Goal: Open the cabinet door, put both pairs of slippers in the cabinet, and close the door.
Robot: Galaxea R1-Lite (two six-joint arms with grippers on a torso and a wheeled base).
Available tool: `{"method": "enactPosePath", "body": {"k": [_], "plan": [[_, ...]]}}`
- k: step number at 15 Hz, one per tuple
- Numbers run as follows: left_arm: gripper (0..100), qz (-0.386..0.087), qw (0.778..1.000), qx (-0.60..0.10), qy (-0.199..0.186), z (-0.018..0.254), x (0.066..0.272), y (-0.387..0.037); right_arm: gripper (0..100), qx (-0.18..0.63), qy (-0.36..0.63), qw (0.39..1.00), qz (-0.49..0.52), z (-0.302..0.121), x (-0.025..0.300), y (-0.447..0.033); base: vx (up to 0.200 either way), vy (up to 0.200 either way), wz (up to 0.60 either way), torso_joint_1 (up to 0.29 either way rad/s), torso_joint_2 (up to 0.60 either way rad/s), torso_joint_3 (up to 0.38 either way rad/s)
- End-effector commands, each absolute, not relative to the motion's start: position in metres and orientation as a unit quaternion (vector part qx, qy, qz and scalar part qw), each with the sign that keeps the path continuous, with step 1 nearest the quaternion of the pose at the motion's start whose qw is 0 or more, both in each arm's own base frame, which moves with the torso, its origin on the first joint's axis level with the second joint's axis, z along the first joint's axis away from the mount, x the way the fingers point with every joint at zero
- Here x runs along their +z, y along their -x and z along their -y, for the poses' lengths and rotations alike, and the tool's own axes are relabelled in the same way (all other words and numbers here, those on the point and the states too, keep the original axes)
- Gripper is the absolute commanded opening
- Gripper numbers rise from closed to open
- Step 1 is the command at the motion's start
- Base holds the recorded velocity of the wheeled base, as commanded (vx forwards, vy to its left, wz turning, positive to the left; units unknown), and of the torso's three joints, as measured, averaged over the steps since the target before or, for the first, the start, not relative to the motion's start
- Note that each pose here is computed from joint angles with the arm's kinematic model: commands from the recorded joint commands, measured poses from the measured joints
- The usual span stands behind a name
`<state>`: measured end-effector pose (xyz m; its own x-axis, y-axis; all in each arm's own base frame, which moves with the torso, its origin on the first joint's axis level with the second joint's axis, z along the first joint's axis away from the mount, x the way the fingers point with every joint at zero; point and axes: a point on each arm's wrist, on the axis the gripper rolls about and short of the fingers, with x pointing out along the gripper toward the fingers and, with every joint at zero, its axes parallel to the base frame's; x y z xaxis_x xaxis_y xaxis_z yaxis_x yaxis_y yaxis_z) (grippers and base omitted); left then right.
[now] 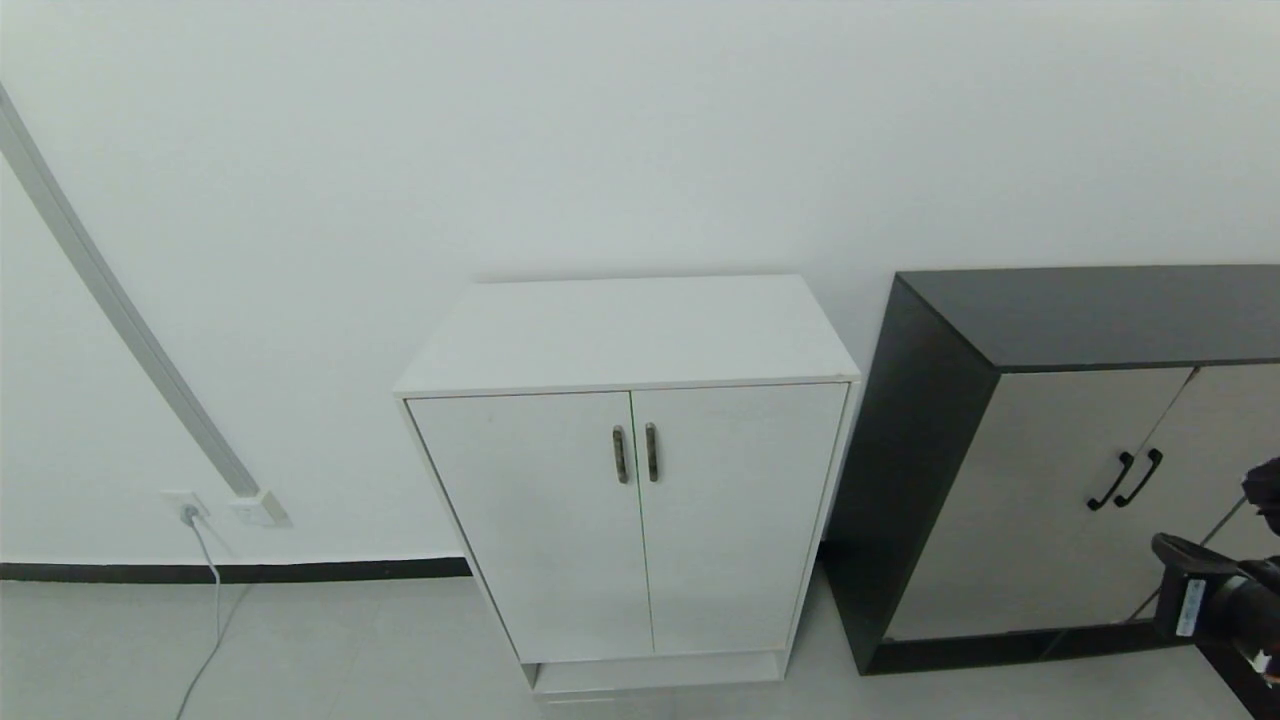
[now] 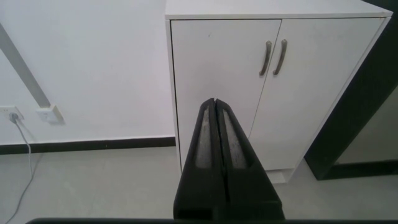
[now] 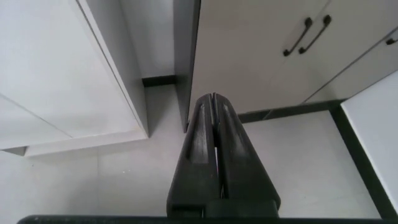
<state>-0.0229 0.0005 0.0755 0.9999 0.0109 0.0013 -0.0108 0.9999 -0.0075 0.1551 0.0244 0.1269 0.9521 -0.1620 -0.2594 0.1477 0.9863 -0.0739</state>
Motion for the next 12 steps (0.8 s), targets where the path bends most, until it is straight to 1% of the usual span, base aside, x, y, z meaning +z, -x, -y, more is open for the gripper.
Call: {"method": "enactPosePath", "body": {"k": [1, 5, 9, 12], "plan": [[0, 0.0, 1.0, 0.005, 0.004, -0.001, 0.075, 0.023, 0, -0.077, 0.031, 0.99, -0.112, -0.019, 0.128, -0.131, 0.0, 0.0, 0.0, 0.0, 0.0, 0.0], [0, 0.0, 1.0, 0.005, 0.004, -0.001, 0.075, 0.023, 0, -0.071, 0.038, 0.991, -0.107, -0.014, 0.124, -0.103, 0.0, 0.0, 0.0, 0.0, 0.0, 0.0], [0, 0.0, 1.0, 0.005, 0.004, -0.001, 0.075, 0.023, 0, -0.019, 0.037, 0.992, -0.122, -0.009, 0.12, -0.068, 0.0, 0.0, 0.0, 0.0, 0.0, 0.0], [0, 0.0, 1.0, 0.005, 0.004, -0.001, 0.075, 0.023, 0, 0.015, 0.035, 0.99, -0.134, -0.005, 0.111, -0.041, 0.0, 0.0, 0.0, 0.0, 0.0, 0.0]]}}
